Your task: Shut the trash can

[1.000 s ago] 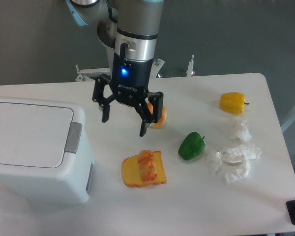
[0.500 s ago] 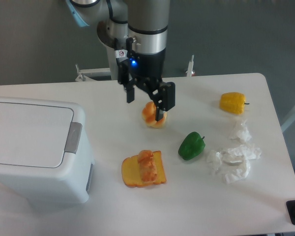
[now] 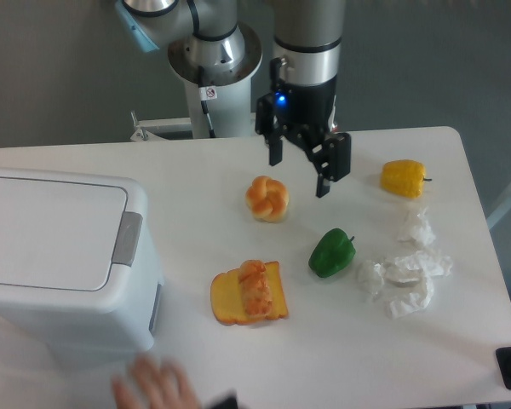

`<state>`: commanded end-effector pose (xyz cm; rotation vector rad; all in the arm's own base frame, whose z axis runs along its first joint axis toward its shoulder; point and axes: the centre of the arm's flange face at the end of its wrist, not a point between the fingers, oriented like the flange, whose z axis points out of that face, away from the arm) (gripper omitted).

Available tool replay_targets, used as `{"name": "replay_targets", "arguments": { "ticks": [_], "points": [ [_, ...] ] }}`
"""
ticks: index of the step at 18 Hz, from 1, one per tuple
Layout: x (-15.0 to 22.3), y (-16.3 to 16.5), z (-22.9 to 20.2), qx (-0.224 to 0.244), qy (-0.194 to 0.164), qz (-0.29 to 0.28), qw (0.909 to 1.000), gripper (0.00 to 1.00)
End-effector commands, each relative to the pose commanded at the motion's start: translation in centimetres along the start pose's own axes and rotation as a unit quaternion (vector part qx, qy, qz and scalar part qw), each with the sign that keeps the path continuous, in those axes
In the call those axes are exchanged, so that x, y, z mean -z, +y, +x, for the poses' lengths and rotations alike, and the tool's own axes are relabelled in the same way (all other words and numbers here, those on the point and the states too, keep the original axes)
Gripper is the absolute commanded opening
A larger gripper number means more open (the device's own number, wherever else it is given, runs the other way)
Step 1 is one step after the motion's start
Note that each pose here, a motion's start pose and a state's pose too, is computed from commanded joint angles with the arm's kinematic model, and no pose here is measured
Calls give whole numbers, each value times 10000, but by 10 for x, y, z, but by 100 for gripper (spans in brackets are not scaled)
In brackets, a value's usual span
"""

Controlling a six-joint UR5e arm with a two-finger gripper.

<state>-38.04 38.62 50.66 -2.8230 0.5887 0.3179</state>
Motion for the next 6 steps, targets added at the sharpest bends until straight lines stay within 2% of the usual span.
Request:
{"name": "replay_targets", "arguments": {
  "ticks": [6],
  "points": [
    [9,2,13,-92,-40,13,9999,100]
  ]
}}
